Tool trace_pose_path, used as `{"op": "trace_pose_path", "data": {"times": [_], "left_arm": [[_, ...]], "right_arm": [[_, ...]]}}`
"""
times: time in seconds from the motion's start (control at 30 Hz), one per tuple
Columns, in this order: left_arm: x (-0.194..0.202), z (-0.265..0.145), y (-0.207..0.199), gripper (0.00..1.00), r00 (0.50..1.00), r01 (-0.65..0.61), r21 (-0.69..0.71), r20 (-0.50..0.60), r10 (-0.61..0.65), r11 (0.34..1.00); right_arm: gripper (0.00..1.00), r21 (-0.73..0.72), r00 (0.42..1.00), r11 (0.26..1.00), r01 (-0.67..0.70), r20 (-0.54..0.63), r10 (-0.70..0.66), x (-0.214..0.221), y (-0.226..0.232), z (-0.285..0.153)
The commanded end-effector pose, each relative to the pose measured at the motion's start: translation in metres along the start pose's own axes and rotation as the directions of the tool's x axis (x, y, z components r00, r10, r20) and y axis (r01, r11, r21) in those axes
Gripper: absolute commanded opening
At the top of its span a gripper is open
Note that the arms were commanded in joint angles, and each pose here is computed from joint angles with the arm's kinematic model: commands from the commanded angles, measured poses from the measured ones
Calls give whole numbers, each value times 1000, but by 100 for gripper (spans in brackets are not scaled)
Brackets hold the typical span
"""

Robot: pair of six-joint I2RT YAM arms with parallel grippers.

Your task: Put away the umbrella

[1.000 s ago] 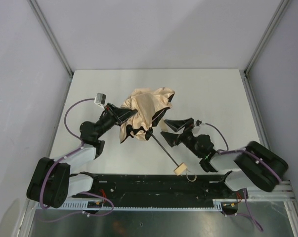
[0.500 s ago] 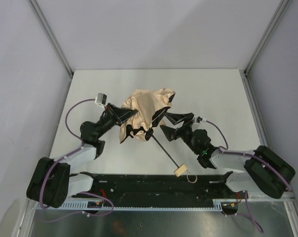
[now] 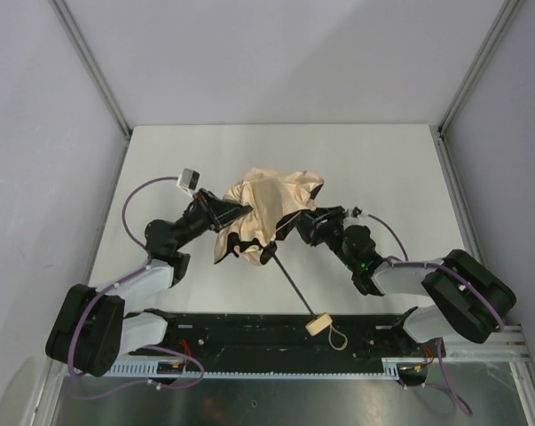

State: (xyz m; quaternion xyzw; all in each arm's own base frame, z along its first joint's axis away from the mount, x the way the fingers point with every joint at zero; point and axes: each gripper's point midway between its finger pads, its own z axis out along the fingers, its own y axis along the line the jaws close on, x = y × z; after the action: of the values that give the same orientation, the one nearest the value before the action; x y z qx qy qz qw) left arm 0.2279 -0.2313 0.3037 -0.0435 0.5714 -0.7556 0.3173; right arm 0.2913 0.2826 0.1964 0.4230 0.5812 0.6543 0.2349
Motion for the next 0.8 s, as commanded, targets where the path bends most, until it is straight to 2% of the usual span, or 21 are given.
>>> {"op": "trace_pose_path", "data": {"times": [0.0, 0.07, 0.13, 0.27, 0.47, 0.63, 0.77], "left_arm": [[12, -2, -65, 0, 979, -190, 253, -31, 204, 949], [15, -3, -62, 0, 976, -197, 249, -42, 214, 948], [18, -4, -57, 0, 973, -204, 240, -58, 224, 949], [22, -7, -30, 0, 975, -188, 184, -83, 206, 965], [22, -8, 2, 0, 979, -185, 109, -61, 192, 977], [20, 0, 15, 0, 982, -183, 80, -30, 186, 980], [16, -2, 46, 0, 990, -141, -17, 25, 142, 990]], "right_arm": [[35, -79, 998, 997, -2, -64, -3, 10, 27, 4], [12, -81, 996, 996, 41, -69, -47, 5, 28, 3], [3, -67, 990, 994, 91, -100, -97, 0, 26, 0], [0, -29, 950, 955, 296, -99, -298, -25, 33, -4], [0, 132, 802, 791, 598, -94, -591, -55, 46, -3], [0, 264, 719, 669, 694, -234, -654, -58, 36, 14], [0, 351, 639, 540, 765, -316, -701, -63, 26, 18]]}}
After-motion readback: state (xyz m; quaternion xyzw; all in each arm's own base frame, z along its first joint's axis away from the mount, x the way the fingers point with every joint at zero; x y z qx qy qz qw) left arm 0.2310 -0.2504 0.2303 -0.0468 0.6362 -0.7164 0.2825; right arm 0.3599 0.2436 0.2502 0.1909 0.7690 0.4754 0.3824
